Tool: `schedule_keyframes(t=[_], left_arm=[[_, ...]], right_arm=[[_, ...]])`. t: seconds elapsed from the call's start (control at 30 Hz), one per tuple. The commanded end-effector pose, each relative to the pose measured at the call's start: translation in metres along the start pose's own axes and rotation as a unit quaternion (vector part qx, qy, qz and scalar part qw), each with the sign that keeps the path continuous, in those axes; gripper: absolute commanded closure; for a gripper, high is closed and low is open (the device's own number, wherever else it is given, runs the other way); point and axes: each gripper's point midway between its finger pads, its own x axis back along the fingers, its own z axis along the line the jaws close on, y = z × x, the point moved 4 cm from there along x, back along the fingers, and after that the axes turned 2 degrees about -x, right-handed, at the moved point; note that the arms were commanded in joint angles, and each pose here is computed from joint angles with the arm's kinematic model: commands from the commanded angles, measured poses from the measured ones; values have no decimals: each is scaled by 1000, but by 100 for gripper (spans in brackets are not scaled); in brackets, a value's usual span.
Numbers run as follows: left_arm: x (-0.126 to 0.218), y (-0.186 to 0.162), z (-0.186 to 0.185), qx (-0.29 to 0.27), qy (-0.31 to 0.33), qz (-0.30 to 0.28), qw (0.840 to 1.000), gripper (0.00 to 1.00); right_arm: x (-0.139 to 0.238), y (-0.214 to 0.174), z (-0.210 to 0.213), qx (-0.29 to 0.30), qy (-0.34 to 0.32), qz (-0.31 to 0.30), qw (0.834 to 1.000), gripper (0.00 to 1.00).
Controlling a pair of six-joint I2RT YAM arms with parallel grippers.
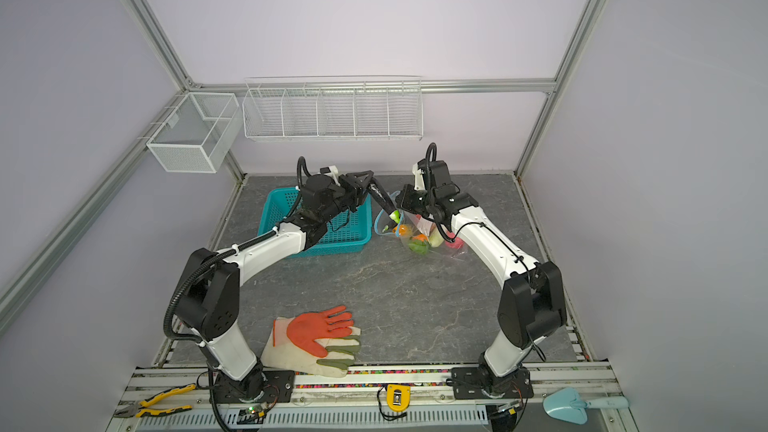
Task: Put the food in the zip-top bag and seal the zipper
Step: 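Lift the eggplant with the left gripper and carry it over the bag mouth, then release the eggplant into the bag and withdraw the left gripper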
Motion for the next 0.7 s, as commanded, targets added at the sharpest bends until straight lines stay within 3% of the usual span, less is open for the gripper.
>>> schedule_keyframes(t=[0.0,0.27,0.67], left_arm=[[-11,-12,3,9,-14,17,1000,91],[-10,-27,18,3,9,24,1000,84],[-4,-46,11,-75,35,44,996,41]], right_arm=[[9,11,8,0,13,-12,1000,93],[8,14,9,-4,19,-15,1000,93],[9,15,7,-4,16,-17,1000,93]])
